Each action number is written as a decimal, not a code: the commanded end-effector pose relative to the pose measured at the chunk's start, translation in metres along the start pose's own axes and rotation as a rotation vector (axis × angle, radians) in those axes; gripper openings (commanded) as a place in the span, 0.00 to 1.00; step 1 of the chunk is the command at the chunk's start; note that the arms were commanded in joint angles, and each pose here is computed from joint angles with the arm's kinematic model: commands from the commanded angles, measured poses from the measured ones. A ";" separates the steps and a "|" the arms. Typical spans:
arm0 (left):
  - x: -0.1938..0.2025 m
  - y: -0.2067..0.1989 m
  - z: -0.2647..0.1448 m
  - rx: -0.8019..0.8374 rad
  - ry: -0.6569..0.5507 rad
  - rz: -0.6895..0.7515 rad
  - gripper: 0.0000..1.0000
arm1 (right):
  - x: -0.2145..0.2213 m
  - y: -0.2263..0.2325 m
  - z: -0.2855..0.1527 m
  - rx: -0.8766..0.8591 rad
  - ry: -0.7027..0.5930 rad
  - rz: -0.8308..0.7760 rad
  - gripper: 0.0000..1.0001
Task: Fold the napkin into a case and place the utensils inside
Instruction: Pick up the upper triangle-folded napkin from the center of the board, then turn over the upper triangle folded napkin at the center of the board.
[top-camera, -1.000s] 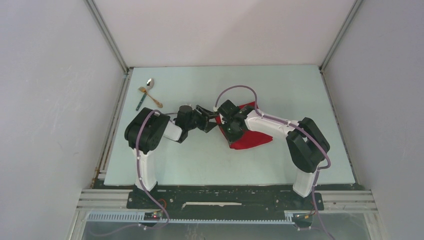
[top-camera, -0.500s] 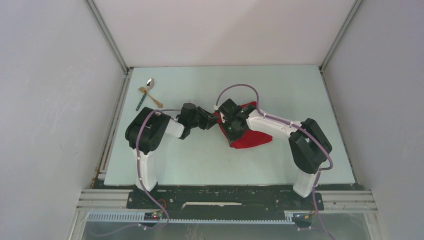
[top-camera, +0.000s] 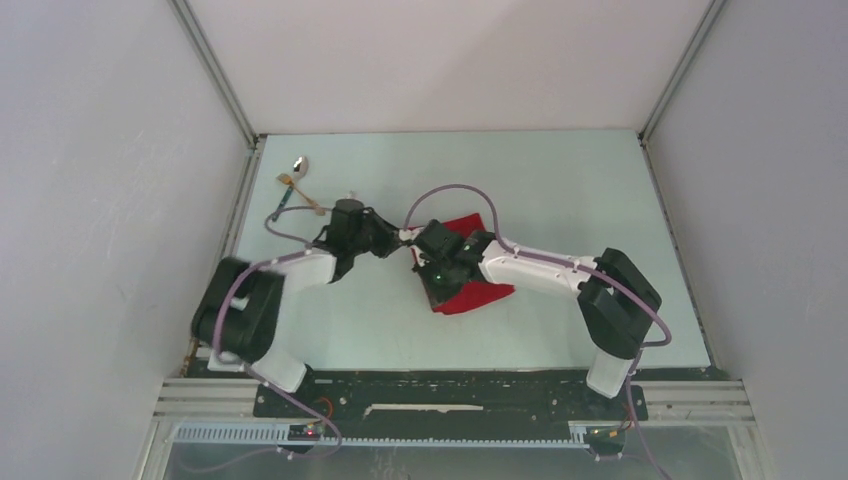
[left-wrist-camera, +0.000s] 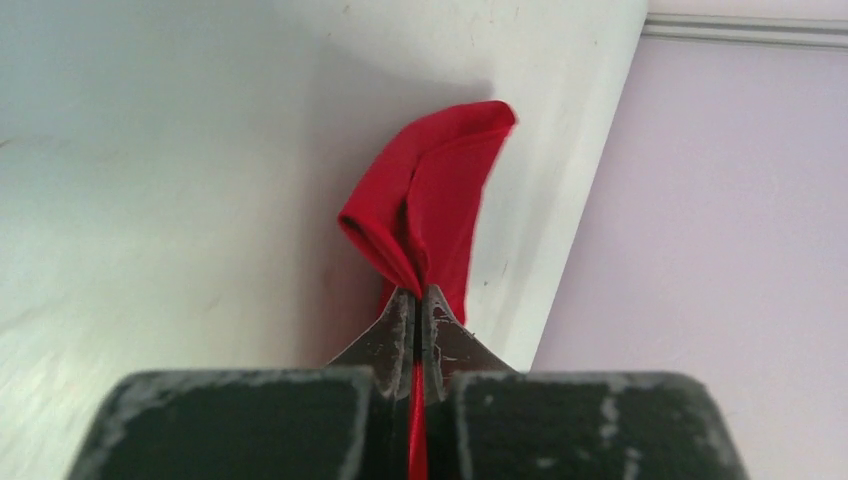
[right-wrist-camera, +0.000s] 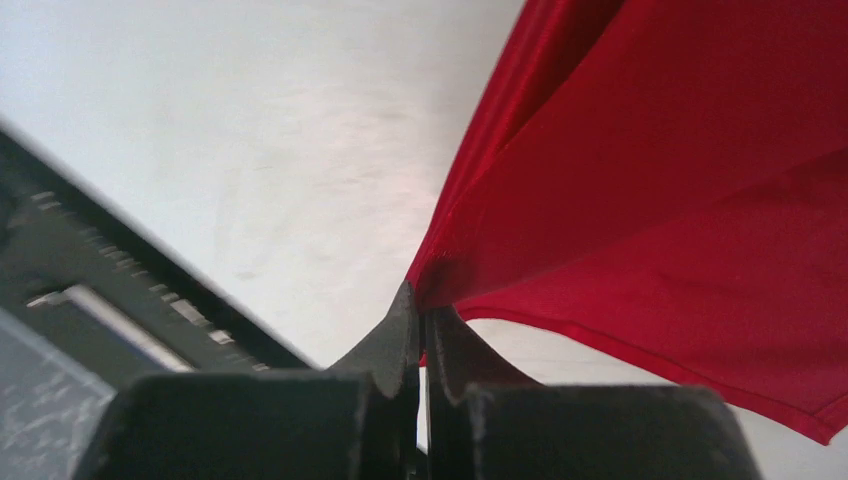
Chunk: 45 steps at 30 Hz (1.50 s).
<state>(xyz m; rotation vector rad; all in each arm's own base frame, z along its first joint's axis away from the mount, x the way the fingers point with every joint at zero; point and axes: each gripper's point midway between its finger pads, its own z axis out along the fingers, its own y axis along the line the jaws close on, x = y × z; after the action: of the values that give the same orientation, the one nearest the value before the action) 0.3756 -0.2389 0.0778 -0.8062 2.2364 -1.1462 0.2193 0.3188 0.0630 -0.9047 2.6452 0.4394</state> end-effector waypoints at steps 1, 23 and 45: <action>-0.020 0.013 -0.076 -0.084 -0.093 0.079 0.00 | -0.013 0.097 -0.043 -0.258 -0.123 -0.028 0.00; -0.057 0.012 -0.111 -0.511 -0.243 0.445 0.00 | 0.003 0.152 -0.043 -1.122 -0.186 0.214 0.00; 0.062 -0.036 -0.044 -0.331 0.184 0.674 0.81 | 0.098 0.004 0.015 -0.546 -0.043 0.537 0.60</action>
<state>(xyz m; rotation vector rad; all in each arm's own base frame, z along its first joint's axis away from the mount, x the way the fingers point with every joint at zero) 0.3408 -0.2761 0.0593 -0.1392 2.6625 -0.3750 0.1496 0.3082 0.0314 -0.3017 2.6233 1.5710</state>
